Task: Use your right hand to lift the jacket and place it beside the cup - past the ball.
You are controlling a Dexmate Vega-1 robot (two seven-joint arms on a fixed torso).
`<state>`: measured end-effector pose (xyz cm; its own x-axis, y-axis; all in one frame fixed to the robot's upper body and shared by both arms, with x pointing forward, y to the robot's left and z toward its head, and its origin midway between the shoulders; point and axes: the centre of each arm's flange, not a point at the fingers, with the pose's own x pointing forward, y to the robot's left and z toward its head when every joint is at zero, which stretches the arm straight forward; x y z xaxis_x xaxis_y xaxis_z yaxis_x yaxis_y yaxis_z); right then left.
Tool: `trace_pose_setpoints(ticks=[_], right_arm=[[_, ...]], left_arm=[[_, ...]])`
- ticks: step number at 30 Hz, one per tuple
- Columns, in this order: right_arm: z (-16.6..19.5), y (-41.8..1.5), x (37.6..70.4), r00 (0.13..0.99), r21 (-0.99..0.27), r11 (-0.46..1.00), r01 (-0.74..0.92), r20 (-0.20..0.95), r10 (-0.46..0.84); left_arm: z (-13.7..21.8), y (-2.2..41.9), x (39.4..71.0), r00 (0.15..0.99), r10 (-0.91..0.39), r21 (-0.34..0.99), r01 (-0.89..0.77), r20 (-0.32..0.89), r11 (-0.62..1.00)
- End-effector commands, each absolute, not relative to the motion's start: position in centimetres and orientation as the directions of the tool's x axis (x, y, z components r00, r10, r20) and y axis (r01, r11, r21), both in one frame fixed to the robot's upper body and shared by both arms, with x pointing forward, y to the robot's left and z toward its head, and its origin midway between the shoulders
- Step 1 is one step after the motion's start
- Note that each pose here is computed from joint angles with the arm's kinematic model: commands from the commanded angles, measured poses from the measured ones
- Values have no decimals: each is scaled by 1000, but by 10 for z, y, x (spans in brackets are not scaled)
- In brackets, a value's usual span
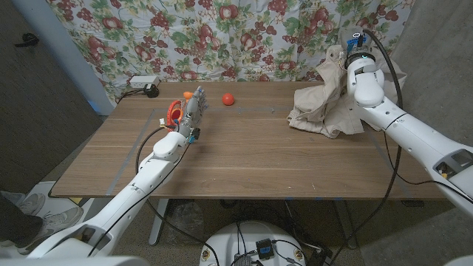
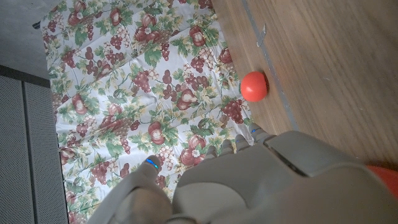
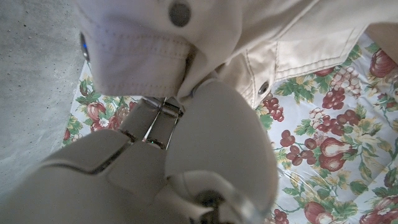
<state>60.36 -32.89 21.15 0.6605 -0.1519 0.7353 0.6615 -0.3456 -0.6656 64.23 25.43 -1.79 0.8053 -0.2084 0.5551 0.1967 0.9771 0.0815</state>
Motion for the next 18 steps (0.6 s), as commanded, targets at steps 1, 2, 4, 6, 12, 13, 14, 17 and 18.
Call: trace_pose_setpoints(ticks=[1, 2, 4, 6, 12, 13, 14, 17, 18], right_arm=[[206, -323, 600, 707, -706, -341, 621, 692, -147], [205, -323, 600, 712, -711, -341, 615, 687, -147], [204, -323, 600, 720, -718, -338, 608, 678, -147], [203, -324, 600, 737, -735, -334, 591, 659, -148], [198, -323, 599, 756, -752, -326, 573, 639, -145], [197, -323, 599, 758, -753, -327, 571, 637, -142], [196, -323, 599, 761, -757, -326, 567, 632, -144], [195, -322, 597, 761, -756, -326, 568, 633, -143], [194, -322, 596, 762, -757, -326, 567, 631, -141]], left_arm=[[-21, 259, 636, 805, -204, 81, 192, 556, 978], [-21, 259, 635, 804, -209, 86, 195, 556, 977], [-21, 258, 634, 803, -209, 82, 197, 558, 977], [-22, 258, 633, 803, -207, 81, 195, 558, 977], [-23, 259, 629, 802, -213, 89, 197, 558, 976], [-23, 259, 629, 802, -214, 90, 198, 558, 976], [-23, 259, 628, 800, -208, 81, 197, 562, 977], [-24, 259, 627, 800, -213, 83, 201, 560, 976], [-24, 259, 626, 800, -208, 86, 193, 563, 977]])
